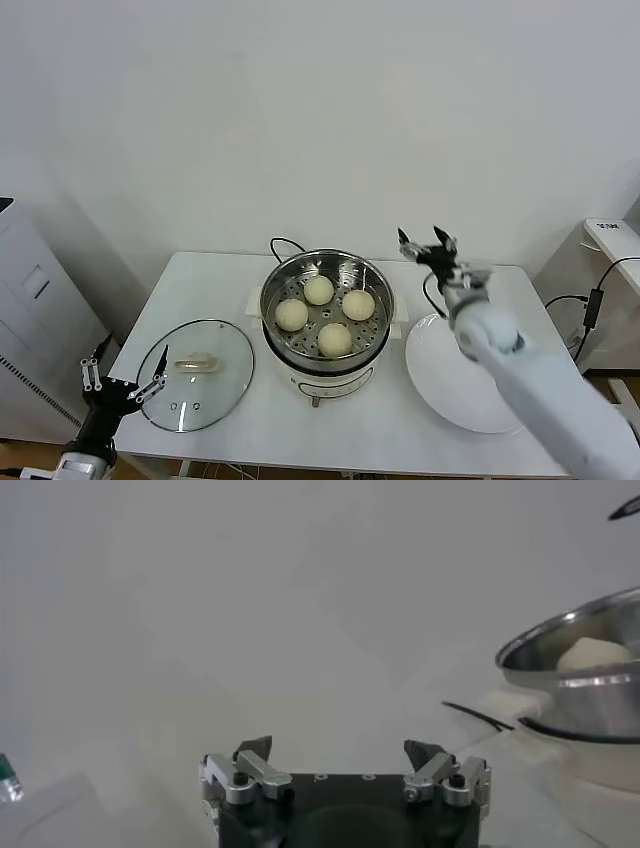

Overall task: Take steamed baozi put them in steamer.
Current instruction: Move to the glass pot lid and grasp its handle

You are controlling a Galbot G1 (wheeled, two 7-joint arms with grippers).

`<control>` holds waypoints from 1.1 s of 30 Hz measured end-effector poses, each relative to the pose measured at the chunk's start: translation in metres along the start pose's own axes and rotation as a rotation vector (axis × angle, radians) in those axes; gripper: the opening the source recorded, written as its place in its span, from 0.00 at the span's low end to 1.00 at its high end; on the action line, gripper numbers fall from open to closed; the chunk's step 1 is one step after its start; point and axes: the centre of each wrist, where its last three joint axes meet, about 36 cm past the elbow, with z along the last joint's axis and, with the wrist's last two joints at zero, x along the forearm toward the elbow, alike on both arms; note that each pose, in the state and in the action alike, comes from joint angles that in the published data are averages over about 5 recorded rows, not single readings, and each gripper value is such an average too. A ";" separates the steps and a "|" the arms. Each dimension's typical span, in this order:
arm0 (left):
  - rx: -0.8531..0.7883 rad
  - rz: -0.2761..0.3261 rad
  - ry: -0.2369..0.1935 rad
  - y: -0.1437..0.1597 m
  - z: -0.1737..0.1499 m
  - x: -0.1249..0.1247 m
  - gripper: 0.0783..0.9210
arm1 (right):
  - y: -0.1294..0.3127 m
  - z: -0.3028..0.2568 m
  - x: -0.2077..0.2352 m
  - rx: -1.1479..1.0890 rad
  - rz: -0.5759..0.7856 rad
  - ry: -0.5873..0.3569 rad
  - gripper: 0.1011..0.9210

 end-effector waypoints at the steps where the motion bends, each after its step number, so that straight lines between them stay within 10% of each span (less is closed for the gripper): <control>1: -0.012 0.003 -0.002 0.000 0.001 0.001 0.88 | -0.002 0.005 0.011 -0.007 0.009 -0.004 0.88; 33: -0.817 0.221 -0.036 -0.005 0.110 -0.015 0.88 | -0.014 0.047 0.229 0.002 0.241 0.051 0.88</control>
